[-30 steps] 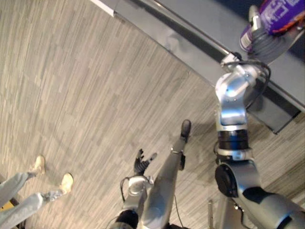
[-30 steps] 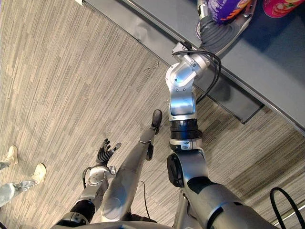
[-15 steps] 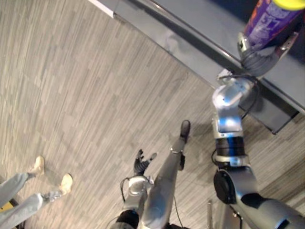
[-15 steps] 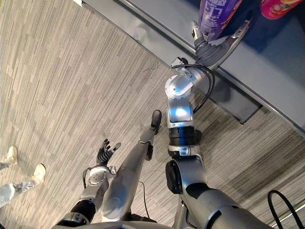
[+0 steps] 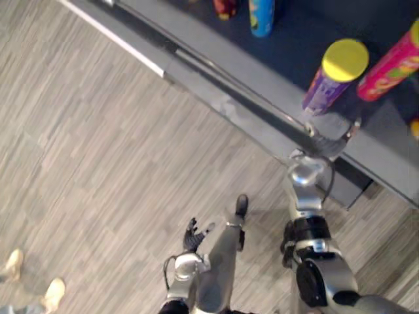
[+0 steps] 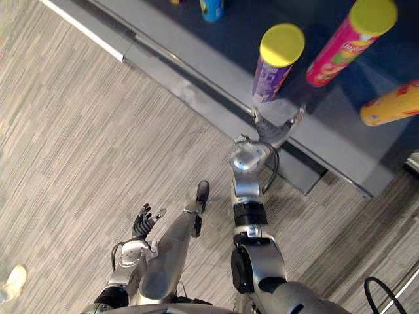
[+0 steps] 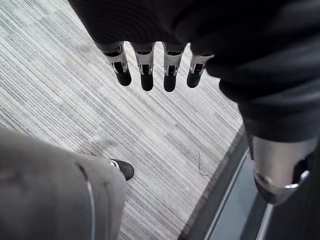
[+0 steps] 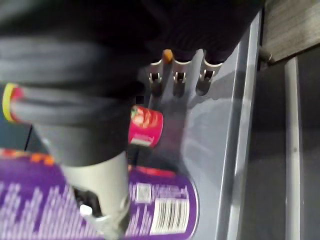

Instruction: Put the gum and the chips on the shelf.

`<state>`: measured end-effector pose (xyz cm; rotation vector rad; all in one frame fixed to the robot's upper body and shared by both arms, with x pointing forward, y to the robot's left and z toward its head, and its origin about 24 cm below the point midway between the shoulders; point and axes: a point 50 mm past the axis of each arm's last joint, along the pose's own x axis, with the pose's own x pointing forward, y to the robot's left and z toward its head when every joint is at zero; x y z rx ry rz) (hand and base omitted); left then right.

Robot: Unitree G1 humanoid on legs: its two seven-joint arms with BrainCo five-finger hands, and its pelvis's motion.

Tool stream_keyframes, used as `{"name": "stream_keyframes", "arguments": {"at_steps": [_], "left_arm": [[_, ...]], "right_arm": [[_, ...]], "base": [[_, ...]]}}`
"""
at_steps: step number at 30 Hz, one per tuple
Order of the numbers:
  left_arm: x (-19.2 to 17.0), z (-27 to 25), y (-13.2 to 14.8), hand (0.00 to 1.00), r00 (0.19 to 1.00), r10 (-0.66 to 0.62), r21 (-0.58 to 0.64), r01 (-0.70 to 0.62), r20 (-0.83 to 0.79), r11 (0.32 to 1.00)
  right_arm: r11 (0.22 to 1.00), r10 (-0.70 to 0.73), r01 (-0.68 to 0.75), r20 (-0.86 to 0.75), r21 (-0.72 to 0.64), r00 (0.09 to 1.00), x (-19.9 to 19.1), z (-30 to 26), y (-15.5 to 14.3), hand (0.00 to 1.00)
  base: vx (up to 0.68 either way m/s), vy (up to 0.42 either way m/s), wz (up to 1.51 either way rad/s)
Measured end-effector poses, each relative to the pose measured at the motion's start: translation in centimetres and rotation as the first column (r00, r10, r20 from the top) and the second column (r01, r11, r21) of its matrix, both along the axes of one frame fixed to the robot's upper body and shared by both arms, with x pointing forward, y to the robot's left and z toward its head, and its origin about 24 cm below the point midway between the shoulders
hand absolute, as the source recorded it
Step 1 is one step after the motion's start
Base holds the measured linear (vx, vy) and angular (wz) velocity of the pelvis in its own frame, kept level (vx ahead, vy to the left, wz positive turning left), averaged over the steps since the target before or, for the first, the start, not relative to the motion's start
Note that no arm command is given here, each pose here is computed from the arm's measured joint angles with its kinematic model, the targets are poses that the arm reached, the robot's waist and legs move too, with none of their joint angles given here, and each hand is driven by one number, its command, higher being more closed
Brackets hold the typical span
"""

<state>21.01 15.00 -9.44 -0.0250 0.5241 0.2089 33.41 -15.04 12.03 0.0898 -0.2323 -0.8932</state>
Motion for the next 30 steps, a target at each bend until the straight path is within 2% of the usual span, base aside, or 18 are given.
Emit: {"name": "stream_keyframes", "arguments": {"at_steps": [4,8,11,13,15,18,19,21,23,24,27,30], "left_arm": [[-1.7,-1.0,0.8,0.0,0.999,-0.019,0.01,0.019,-0.051,1.0],[-3.0,-1.8,1.2,0.0,0.994,-0.028,0.041,0.033,-0.107,0.999],[-4.5,-2.8,1.9,0.0,0.984,-0.027,0.069,0.04,-0.175,0.997],[-5.4,-3.4,2.6,0.0,0.975,-0.009,0.089,0.029,-0.224,0.996],[-6.7,-4.2,3.3,0.0,0.958,0.01,0.109,0.022,-0.286,0.994],[-8.7,-5.0,4.1,0.0,0.933,0.053,0.119,-0.011,-0.356,0.993],[-9.0,-5.1,4.2,0.0,0.927,0.062,0.118,-0.019,-0.369,0.993],[-9.8,-5.4,4.4,0.0,0.915,0.072,0.118,-0.027,-0.396,0.993],[-10.2,-5.5,4.7,0.0,0.911,0.075,0.122,-0.028,-0.405,0.992],[-10.5,-5.6,4.7,0.0,0.908,0.061,0.108,-0.017,-0.415,0.994],[-11.0,-5.8,4.6,0.0,0.903,0.019,0.061,0.008,-0.43,0.998],[-11.3,-6.0,4.5,0.0,0.899,-0.005,0.027,0.019,-0.439,0.999]], "right_arm": [[1.0,-0.001,0.0,-0.159,-0.002,0.987,-3.1,-5.6,-0.8,0.0],[1.0,0.003,-0.011,-0.274,-0.028,0.962,-4.6,-8.9,-1.9,0.0],[0.997,0.042,-0.064,-0.392,-0.043,0.919,-6.8,-12.4,-2.6,0.0],[0.994,0.094,-0.107,-0.518,0.006,0.85,-10.3,-16.2,-2.9,0.0],[0.983,0.183,-0.141,-0.652,0.116,0.736,-14.9,-20.2,-3.0,0.0],[0.944,0.325,-0.151,-0.737,0.295,0.592,-20.8,-23.7,-3.5,0.0],[0.935,0.344,-0.141,-0.746,0.324,0.57,-21.8,-24.1,-3.7,0.0],[0.866,0.436,-0.06,-0.689,0.497,0.579,-24.7,-25.3,-4.6,0.0],[0.812,0.474,0.0,-0.659,0.584,0.585,-26.6,-26.2,-5.3,0.0],[0.733,0.509,0.064,-0.609,0.677,0.608,-28.3,-27.1,-6.0,0.0],[0.625,0.531,0.2,-0.599,0.755,0.599,-31.7,-28.5,-6.4,0.0],[0.538,0.565,0.325,-0.619,0.778,0.545,-35.0,-29.4,-5.4,0.0]], "base": [[0.02,-0.005,0.02],[0.07,-0.017,0.06],[0.13,-0.035,0.03],[0.14,-0.034,-0.01],[0.14,-0.034,-0.08],[0.1,-0.022,-0.34],[0.03,-0.015,-0.52],[-0.03,-0.02,-0.6],[-0.05,-0.014,-0.42],[-0.03,-0.003,-0.39],[-0.02,0.002,-0.34],[0.0,0.003,-0.06]]}}
